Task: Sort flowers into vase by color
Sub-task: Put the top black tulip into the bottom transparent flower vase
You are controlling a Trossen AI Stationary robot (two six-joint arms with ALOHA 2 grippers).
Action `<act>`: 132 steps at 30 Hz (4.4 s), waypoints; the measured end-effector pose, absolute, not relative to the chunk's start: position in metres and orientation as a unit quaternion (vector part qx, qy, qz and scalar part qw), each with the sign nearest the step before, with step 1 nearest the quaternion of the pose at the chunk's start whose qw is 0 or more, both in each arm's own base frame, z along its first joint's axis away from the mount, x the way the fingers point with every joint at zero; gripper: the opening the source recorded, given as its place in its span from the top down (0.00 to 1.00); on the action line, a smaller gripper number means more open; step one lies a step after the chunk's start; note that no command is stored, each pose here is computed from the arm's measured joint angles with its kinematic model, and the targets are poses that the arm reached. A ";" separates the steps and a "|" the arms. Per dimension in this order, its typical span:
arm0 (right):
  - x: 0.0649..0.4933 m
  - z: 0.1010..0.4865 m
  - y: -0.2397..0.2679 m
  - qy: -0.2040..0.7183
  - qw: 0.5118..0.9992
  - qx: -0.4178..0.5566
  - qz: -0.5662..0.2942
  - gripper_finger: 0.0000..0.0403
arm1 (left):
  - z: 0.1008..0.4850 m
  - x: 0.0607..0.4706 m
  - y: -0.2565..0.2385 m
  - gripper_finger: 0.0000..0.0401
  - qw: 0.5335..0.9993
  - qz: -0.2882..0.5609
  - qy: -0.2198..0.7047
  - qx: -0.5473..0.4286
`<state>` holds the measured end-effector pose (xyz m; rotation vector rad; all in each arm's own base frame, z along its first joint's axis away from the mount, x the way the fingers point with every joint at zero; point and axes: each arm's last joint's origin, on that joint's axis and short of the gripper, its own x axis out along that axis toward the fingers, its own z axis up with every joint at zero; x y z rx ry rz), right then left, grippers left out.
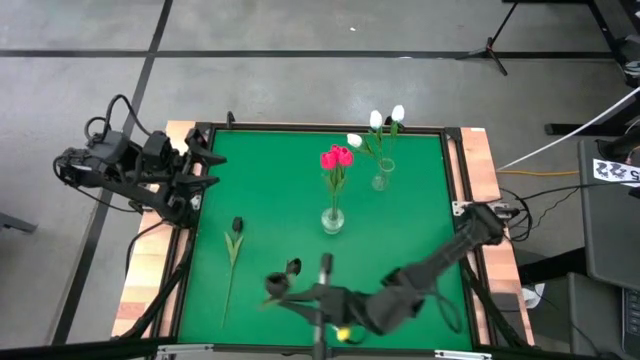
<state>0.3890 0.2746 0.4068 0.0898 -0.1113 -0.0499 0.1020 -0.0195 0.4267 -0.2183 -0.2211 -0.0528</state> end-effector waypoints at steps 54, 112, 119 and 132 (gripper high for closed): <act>0.411 0.276 0.300 -0.049 0.989 0.027 -0.134 1.00 | 0.420 0.076 -0.011 0.47 0.992 0.019 -0.091 -0.088; 0.440 0.276 0.259 -0.036 0.996 -0.028 -0.074 1.00 | 0.419 0.077 -0.010 0.47 0.991 0.035 -0.084 -0.097; 0.441 0.267 0.251 -0.056 0.996 -0.021 -0.070 1.00 | 0.419 0.077 -0.010 0.47 0.991 0.035 -0.084 -0.097; 0.438 0.252 0.251 -0.039 0.997 -0.009 -0.063 1.00 | 0.418 0.076 -0.009 0.47 0.991 0.051 -0.084 -0.091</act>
